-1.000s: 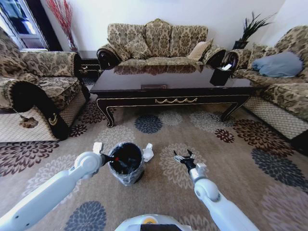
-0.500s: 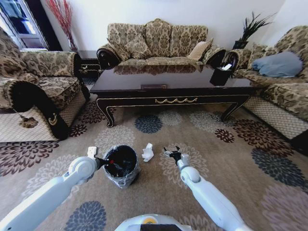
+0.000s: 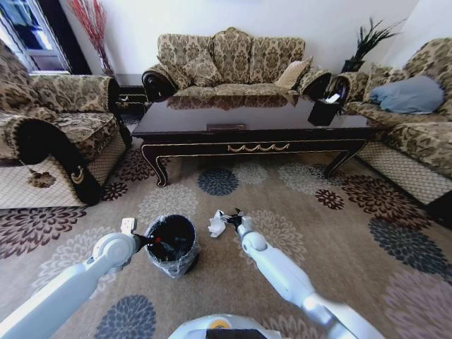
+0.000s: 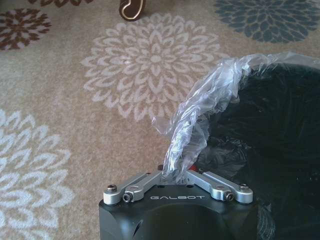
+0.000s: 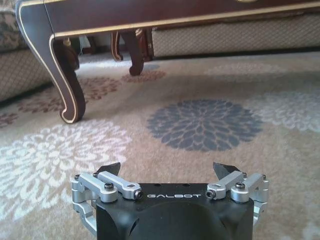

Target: Move to the front of the table and pick up the trash from the floor, then place it into the trash bin.

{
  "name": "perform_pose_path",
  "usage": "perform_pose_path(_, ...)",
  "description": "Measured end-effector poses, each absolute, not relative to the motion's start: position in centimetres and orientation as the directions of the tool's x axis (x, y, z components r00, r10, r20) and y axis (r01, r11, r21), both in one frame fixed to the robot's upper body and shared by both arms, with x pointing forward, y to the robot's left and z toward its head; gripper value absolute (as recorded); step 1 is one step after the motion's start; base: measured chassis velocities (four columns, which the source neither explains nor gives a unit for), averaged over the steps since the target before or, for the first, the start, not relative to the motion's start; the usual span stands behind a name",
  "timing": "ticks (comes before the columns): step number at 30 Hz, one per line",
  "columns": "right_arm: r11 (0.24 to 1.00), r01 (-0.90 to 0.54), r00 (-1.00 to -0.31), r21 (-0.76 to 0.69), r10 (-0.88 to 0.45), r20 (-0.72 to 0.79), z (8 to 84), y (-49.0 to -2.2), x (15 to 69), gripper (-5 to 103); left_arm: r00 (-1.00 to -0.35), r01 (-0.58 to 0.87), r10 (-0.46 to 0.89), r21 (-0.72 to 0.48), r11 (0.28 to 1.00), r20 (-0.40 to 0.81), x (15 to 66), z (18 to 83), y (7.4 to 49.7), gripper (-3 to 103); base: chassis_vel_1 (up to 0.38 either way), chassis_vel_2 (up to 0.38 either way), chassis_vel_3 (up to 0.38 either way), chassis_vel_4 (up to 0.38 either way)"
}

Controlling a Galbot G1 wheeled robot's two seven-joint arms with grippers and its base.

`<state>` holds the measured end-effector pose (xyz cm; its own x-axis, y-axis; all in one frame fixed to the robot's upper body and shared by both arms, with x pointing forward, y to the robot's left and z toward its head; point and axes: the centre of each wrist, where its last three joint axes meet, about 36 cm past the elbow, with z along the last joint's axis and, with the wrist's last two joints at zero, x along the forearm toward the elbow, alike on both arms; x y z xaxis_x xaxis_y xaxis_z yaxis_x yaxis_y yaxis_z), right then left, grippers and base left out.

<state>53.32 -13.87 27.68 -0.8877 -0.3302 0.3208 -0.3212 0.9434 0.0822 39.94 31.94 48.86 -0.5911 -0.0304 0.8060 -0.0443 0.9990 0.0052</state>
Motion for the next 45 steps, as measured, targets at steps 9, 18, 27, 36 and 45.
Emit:
perform_pose_path(9,0.944,-0.321,-0.873,0.082,-0.328,0.36,24.7,-12.6,54.3,100,-0.586,-0.053,-0.035,0.004,0.999,0.809,39.0,48.6,32.1,0,0.0,0.0,0.0,0.0)
perform_pose_path(18,0.962,-0.263,-0.884,0.079,-0.273,0.38,21.9,-13.9,56.1,100,-0.584,-0.037,-0.02,-0.003,0.999,0.812,38.1,48.7,31.5,0,0.0,0.0,0.0,0.0)
perform_pose_path(27,0.962,-0.257,-0.869,0.091,-0.271,0.414,20.0,-14.1,55.7,97,-0.589,-0.028,-0.015,-0.003,1.0,0.808,38.0,49.0,31.2,0,0.0,0.0,0.0,0.0)
perform_pose_path(36,0.953,-0.288,-0.865,0.096,-0.302,0.4,20.2,-13.2,55.6,71,-0.59,-0.029,-0.016,-0.002,1.0,0.808,38.1,49.0,31.1,0,0.0,0.0,0.0,0.0)
perform_pose_path(45,0.955,-0.284,-0.867,0.088,-0.295,0.401,20.3,-13.6,55.5,32,-0.586,-0.032,-0.013,-0.007,0.999,0.81,38.0,48.8,31.0,0,0.0,0.0,0.0,0.0)
